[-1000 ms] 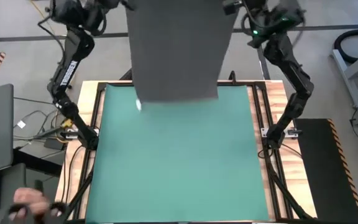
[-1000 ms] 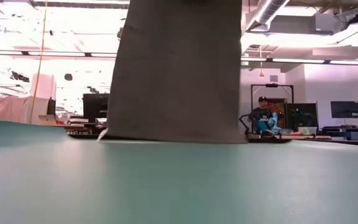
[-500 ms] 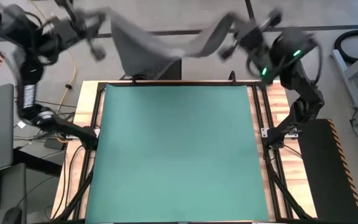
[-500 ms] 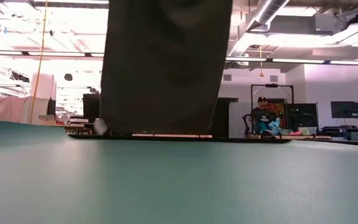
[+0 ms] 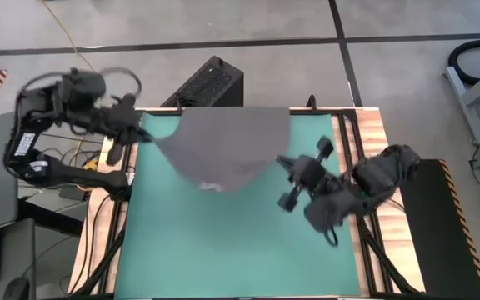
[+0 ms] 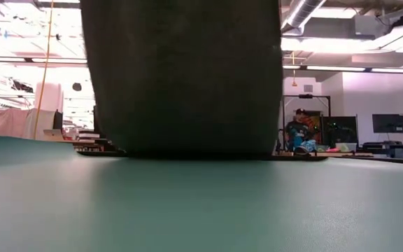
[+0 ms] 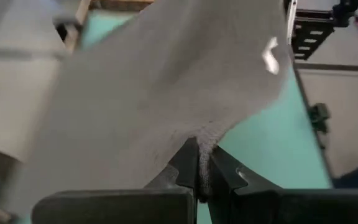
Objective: Roll towel
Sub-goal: Fold the gray towel
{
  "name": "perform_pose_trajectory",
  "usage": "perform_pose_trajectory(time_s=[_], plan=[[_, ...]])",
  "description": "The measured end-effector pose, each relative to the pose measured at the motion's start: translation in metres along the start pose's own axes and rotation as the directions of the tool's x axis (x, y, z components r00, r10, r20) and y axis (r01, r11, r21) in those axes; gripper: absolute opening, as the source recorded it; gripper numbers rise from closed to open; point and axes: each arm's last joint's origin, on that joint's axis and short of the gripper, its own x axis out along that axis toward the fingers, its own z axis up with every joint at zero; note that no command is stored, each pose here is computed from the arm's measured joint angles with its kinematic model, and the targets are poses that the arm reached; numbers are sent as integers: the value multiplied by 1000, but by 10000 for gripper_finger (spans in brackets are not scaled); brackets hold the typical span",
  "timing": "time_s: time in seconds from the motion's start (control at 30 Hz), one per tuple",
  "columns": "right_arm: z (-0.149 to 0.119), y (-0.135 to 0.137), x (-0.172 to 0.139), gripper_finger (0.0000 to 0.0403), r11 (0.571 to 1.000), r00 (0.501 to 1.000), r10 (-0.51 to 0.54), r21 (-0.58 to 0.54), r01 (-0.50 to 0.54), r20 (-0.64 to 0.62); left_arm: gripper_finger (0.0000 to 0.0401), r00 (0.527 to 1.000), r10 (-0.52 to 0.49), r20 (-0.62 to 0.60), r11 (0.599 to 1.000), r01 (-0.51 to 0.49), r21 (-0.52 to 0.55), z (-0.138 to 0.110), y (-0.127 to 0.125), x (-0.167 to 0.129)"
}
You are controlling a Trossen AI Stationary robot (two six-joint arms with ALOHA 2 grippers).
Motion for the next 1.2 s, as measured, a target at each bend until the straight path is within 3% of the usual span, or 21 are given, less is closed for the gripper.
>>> perform_pose_trajectory(time_s=[0.13, 0.27, 0.53, 0.7, 0.83, 1.03, 1.2], plan=[[-13, 23, -9, 11, 995, 1000, 21, 93, -21, 1, 0, 998, -56, -31, 988, 50, -146, -30, -12, 15], [-28, 47, -12, 11, 986, 998, 49, 162, -42, -37, 0, 992, -122, 15, 962, 122, -244, -60, -22, 24], [-51, 85, -13, 11, 947, 984, 119, 312, -72, -133, 0, 947, -293, 133, 890, 321, -322, -92, -50, 68], [-63, 100, -24, 11, 901, 958, 195, 425, -90, -209, 0, 911, -409, 51, 859, 404, -315, -108, -88, 96], [-74, 110, -40, 11, 852, 923, 269, 515, -94, -275, 0, 878, -478, -12, 824, 444, -352, -112, -119, 96], [-85, 117, -64, 11, 818, 862, 360, 565, -107, -357, 0, 887, -462, 26, 779, 419, -466, -120, -137, 81], [-85, 117, -65, 11, 812, 856, 366, 575, -103, -364, 0, 903, -425, 58, 784, 399, -475, -124, -145, 78]])
